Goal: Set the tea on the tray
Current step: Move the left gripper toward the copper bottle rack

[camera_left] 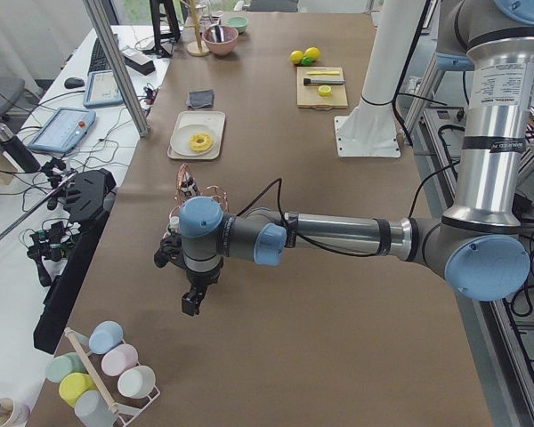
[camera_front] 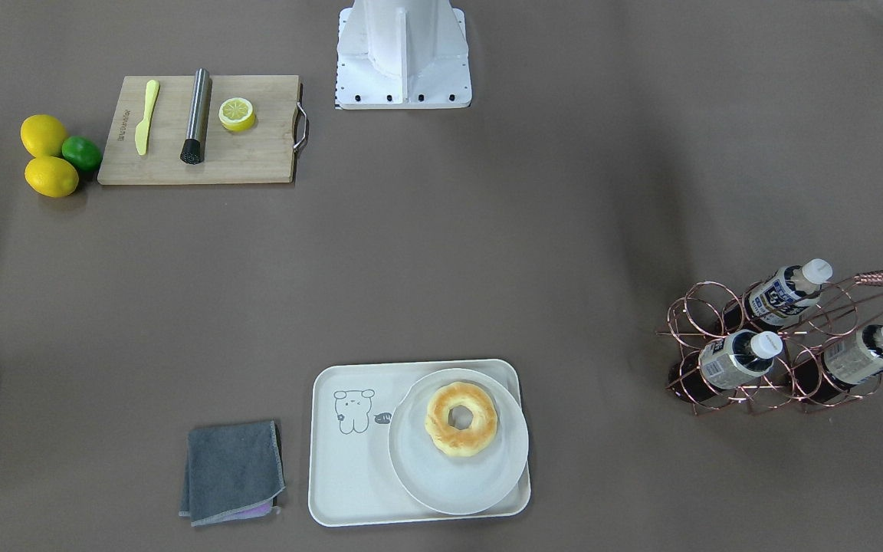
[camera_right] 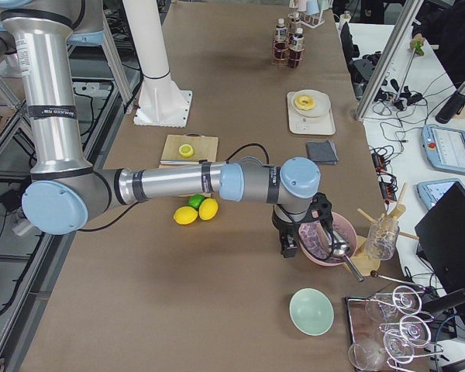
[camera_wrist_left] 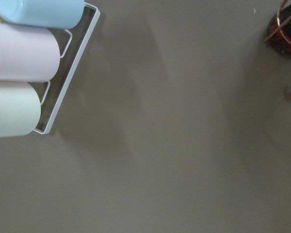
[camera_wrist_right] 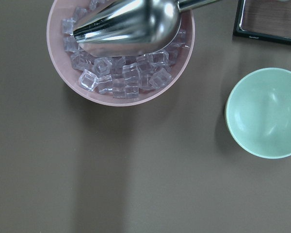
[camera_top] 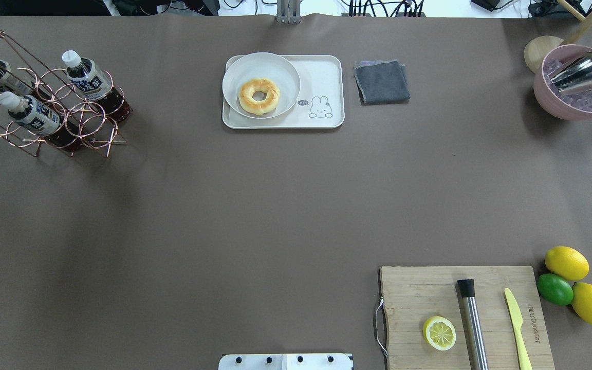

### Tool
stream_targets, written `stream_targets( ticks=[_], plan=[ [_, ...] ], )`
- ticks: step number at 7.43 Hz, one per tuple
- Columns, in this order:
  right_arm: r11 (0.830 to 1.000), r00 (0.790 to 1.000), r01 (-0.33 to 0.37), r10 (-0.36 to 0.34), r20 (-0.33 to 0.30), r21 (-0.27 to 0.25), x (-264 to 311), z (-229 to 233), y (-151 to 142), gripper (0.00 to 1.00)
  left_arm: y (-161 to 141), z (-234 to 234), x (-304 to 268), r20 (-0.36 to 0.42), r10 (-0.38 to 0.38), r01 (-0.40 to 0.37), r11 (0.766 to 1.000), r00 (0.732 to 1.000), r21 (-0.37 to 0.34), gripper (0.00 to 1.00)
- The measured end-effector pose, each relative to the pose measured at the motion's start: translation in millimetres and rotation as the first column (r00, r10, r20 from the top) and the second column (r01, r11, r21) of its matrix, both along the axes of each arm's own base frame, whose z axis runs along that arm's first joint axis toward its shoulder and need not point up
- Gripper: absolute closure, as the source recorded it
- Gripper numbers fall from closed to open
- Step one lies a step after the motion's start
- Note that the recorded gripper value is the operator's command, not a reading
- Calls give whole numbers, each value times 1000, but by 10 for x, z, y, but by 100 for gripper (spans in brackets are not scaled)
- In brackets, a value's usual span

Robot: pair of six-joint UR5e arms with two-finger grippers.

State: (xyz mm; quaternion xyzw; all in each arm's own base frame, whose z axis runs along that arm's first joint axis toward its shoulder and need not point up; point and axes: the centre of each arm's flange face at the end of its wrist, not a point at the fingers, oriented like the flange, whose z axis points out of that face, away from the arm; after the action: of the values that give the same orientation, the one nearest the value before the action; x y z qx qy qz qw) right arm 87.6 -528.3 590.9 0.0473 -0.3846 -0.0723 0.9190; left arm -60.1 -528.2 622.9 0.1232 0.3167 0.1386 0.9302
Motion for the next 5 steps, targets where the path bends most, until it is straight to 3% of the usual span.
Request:
stream_targets(
  ticks=[3,5],
  plan=[
    [1000,1000,-6,6,0,6,28,-23,53,0,109,-817,60,-8,12,-11,987,1000,160,2],
    [1000,1000,-14,14,-1,6,67,-20,91,0,232,-1069,92,-36,9,-2,981,999,196,2]
  ],
)
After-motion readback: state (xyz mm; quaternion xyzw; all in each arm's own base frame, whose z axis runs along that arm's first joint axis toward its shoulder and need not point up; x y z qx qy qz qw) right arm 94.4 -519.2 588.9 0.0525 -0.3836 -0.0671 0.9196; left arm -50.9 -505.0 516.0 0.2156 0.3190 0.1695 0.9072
